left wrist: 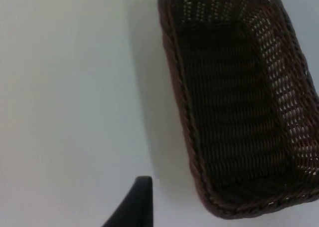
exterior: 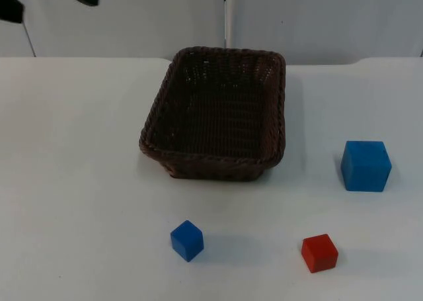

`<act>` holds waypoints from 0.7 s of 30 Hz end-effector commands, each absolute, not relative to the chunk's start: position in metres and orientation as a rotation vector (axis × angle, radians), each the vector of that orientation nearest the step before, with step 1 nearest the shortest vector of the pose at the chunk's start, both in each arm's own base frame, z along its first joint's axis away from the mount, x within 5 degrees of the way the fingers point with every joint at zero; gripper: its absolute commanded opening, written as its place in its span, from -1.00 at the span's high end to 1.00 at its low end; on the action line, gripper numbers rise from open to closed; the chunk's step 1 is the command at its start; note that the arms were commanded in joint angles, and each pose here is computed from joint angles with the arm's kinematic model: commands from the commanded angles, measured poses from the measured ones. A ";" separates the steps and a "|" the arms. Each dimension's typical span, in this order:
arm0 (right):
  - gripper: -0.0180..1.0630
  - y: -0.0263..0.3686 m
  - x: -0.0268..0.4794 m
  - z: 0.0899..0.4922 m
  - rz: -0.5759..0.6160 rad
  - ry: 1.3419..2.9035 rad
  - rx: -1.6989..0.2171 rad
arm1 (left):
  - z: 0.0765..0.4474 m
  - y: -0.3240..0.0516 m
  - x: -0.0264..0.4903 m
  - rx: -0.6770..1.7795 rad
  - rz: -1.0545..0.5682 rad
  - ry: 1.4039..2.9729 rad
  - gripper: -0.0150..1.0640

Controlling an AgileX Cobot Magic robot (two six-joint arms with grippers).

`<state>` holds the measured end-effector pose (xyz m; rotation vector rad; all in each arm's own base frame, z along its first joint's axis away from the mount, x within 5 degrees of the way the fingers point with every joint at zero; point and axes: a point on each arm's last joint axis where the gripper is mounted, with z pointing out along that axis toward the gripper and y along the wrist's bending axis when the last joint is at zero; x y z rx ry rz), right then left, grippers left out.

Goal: Pick up the basket with the left hand and place the largest block into the basket with the right hand.

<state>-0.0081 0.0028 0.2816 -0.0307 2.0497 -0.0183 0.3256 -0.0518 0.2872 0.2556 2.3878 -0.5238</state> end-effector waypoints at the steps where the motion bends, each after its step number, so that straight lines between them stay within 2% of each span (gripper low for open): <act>1: -0.98 0.003 -0.008 0.281 -0.027 2.045 -0.028 | 0.285 -0.061 0.333 0.291 -0.548 2.393 -0.97; 7: -0.98 0.003 -0.008 0.281 -0.027 2.045 -0.028 | 0.261 -0.080 0.365 0.355 -0.561 2.452 -0.97; 13: -0.98 0.003 -0.008 0.281 -0.027 2.045 -0.028 | 0.249 -0.083 0.385 0.325 -0.579 2.484 -0.97; 21: -0.98 0.003 -0.008 0.281 -0.027 2.045 -0.028 | 0.253 -0.083 0.392 0.313 -0.555 2.447 -0.97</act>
